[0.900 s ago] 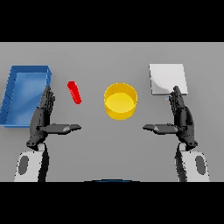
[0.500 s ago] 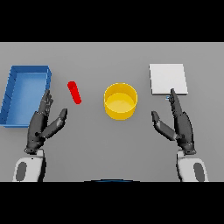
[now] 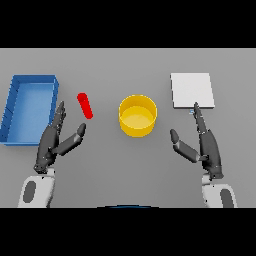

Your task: Pick up the red beaker and tilt it to pour out 1 green nut into yellow bowl. Pick up the yellow bowl and place it on the metallic measuring scale.

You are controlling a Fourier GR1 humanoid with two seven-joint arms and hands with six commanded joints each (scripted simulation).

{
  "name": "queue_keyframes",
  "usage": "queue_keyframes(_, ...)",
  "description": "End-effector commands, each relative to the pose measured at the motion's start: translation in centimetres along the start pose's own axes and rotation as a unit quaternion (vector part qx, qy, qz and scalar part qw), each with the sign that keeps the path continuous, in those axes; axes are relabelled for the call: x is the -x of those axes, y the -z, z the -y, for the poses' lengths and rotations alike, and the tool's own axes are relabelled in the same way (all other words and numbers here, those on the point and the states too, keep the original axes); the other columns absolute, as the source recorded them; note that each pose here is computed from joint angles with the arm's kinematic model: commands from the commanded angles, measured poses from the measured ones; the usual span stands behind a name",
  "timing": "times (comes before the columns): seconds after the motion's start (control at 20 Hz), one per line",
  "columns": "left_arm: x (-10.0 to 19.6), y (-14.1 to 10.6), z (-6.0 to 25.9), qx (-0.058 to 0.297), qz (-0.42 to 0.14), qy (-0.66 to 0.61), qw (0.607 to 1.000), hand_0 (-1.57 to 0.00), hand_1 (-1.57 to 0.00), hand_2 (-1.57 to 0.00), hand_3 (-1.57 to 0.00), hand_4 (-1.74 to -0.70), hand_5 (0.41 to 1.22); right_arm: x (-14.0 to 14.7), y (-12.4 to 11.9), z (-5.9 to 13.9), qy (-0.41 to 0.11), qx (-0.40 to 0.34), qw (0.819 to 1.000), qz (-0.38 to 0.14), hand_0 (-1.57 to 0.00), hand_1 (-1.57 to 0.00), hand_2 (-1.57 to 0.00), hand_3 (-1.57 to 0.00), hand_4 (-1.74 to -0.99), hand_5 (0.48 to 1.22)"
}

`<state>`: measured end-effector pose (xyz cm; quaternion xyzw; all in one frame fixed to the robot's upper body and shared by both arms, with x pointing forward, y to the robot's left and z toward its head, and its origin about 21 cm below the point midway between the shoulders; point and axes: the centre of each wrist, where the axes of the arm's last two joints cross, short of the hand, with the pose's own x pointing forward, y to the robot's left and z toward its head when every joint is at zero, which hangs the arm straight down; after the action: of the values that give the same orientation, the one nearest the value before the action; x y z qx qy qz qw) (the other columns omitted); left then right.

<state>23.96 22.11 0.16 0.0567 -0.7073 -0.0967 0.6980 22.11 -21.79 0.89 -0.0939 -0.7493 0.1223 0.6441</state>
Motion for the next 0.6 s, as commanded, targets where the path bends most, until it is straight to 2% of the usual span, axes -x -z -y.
queue_keyframes(0.0,-0.1,0.8,0.5,0.003,0.005,-0.001,1.0,0.0,0.0,0.0,0.0,-1.12,0.627,-0.1,-0.2,-0.2,0.01,-0.002,1.0,0.003,0.0,0.0,0.0,0.0,-1.143,0.65)
queue_keyframes(0.15,0.8,3.0,0.8,-0.001,0.004,0.005,1.0,0.0,0.0,0.0,0.0,-1.15,0.636,0.1,-0.1,0.2,0.029,-0.002,1.0,-0.001,0.0,0.0,0.0,0.0,-1.182,0.655)
queue_keyframes(0.45,1.8,6.7,1.4,-0.005,0.0,0.004,1.0,0.0,0.0,0.0,0.0,-1.16,0.631,0.4,0.2,-0.1,0.03,-0.002,1.0,0.005,0.0,0.0,0.0,0.0,-1.23,0.666)
queue_keyframes(0.55,2.6,7.6,1.4,-0.002,-0.001,0.0,1.0,0.0,0.0,0.0,0.0,-1.18,0.635,0.5,0.0,0.4,0.027,-0.003,1.0,0.006,0.0,0.0,0.0,0.0,-1.239,0.668)
